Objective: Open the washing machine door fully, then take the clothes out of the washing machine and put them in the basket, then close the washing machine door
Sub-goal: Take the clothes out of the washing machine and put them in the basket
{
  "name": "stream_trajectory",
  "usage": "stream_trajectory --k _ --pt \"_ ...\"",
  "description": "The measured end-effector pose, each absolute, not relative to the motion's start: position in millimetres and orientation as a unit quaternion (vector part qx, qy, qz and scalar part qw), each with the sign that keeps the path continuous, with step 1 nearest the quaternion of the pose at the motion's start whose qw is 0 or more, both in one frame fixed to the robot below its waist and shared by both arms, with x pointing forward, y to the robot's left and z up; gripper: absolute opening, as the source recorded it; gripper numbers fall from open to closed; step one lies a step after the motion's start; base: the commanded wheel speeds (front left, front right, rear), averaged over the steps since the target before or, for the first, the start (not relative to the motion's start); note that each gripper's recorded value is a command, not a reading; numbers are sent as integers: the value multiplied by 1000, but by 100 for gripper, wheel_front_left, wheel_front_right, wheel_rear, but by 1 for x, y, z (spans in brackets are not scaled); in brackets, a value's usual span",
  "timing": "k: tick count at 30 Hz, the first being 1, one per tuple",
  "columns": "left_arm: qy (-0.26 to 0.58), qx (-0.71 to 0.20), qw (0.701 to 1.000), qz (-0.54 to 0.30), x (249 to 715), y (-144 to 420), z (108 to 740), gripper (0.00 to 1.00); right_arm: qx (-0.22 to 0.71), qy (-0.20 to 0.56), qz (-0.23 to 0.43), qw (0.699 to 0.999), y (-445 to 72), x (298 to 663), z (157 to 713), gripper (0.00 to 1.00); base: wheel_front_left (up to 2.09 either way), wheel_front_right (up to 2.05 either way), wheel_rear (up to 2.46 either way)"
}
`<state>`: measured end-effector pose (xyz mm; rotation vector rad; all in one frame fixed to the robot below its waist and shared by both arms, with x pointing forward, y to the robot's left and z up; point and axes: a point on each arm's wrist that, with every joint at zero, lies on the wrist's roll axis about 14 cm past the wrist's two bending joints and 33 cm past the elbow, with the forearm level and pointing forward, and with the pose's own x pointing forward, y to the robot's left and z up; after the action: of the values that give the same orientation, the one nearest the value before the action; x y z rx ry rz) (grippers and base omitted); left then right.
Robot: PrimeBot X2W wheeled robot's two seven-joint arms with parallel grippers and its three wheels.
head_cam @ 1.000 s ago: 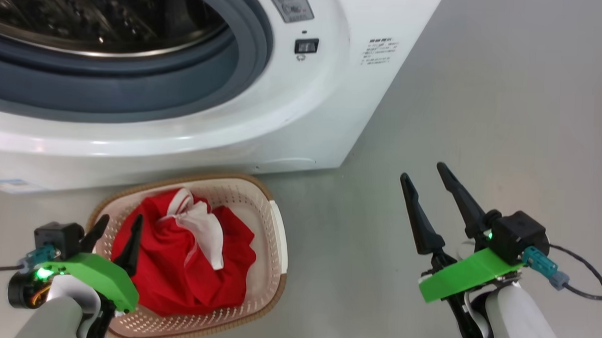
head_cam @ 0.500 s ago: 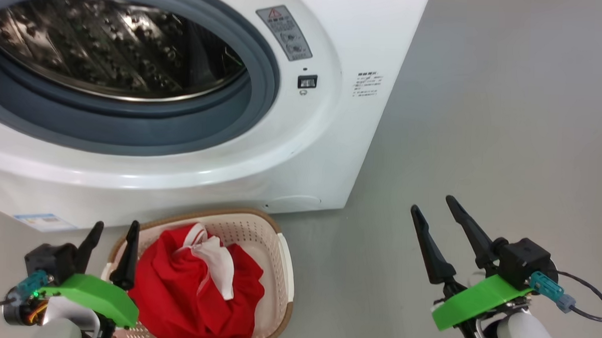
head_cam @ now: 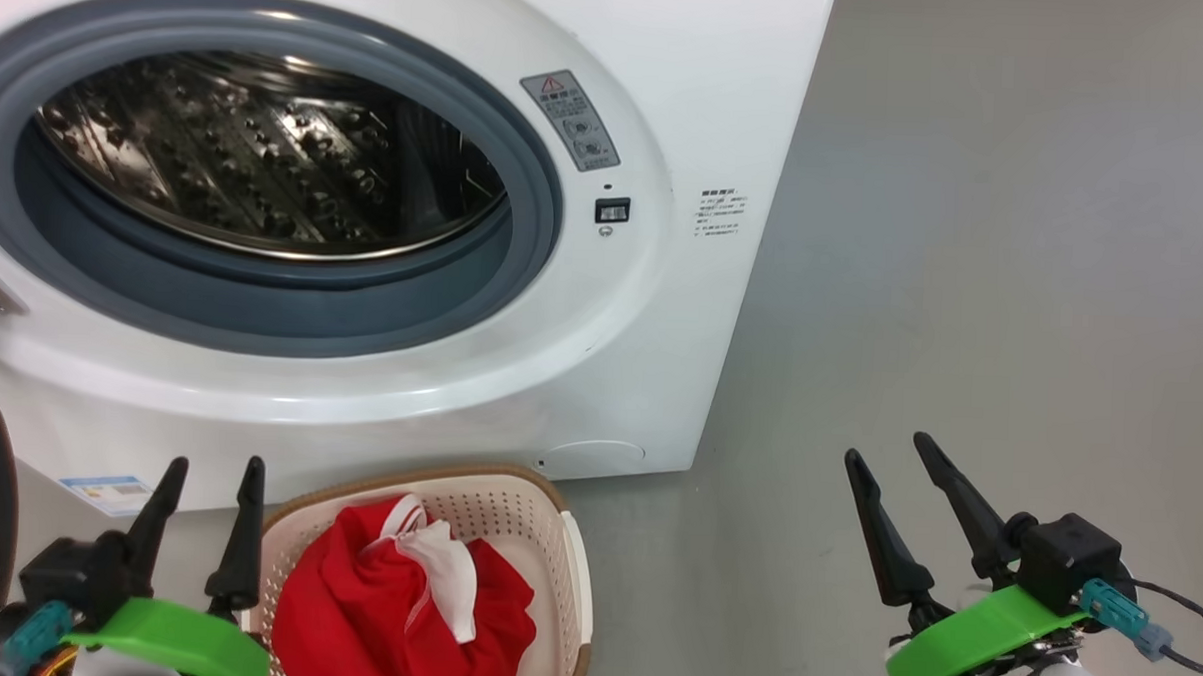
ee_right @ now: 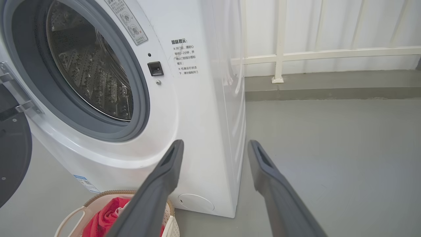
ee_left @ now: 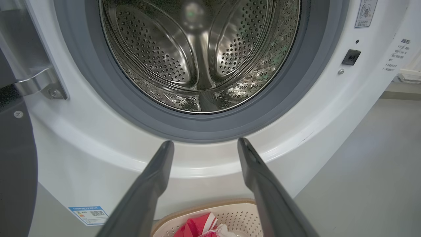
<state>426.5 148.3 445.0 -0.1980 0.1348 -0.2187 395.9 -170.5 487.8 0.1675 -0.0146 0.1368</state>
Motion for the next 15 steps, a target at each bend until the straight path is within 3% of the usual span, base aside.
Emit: stream_trajectory --k 15 --pt "1 -92 993 -70 388 173 483 100 85 -13 49 995 -186 368 492 100 0 0 0"
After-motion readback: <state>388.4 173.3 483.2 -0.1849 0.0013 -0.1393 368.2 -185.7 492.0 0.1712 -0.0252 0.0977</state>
